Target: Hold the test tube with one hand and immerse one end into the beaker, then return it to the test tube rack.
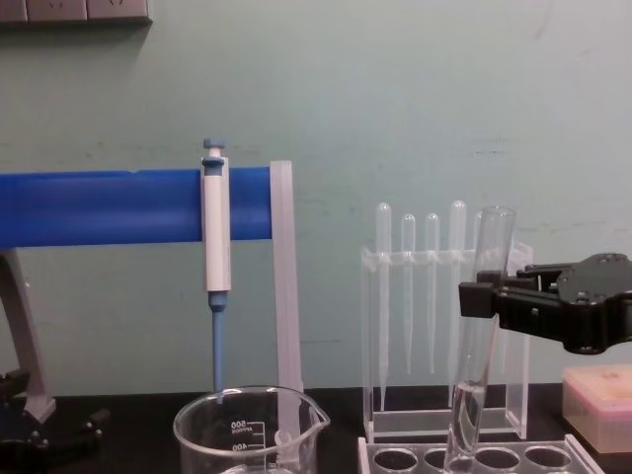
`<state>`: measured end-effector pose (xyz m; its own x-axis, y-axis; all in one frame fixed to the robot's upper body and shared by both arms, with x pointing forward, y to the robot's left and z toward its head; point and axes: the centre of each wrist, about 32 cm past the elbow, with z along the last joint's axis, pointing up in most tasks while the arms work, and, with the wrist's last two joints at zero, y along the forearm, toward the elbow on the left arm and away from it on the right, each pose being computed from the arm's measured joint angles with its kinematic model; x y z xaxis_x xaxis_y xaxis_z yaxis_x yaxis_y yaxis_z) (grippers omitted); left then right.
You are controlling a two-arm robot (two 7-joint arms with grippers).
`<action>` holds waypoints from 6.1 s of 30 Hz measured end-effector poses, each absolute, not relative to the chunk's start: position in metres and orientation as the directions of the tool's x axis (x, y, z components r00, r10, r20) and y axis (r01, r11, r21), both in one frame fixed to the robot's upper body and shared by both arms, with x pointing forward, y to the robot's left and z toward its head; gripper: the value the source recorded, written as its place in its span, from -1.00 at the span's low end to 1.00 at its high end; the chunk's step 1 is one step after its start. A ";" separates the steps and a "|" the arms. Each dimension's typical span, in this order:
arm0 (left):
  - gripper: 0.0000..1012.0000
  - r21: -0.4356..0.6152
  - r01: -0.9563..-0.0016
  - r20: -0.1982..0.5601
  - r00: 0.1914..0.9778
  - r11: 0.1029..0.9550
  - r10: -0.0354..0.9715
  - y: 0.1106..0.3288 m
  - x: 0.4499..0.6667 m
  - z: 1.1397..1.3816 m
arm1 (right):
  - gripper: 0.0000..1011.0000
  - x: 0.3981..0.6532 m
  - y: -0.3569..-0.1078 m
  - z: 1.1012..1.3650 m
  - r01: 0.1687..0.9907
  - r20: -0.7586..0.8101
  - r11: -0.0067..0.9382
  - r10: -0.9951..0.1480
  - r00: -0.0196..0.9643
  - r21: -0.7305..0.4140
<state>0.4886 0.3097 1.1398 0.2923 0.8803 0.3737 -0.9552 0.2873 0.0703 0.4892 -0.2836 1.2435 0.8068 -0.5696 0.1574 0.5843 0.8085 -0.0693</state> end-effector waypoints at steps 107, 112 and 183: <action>0.98 0.070 -0.955 0.374 0.292 0.287 0.880 0.310 0.489 1.140 | -0.12 0.493 -0.281 1.198 0.582 0.137 0.803 -0.567 0.812 -0.128; 0.98 0.070 -0.955 0.374 0.292 0.287 0.880 0.310 0.489 1.140 | 0.19 0.493 -0.281 1.198 0.582 0.138 0.803 -0.567 0.812 -0.128; 0.98 0.070 -0.955 0.374 0.292 0.287 0.880 0.310 0.489 1.140 | 0.98 0.504 -0.215 1.157 0.992 0.101 0.127 -0.987 0.125 0.015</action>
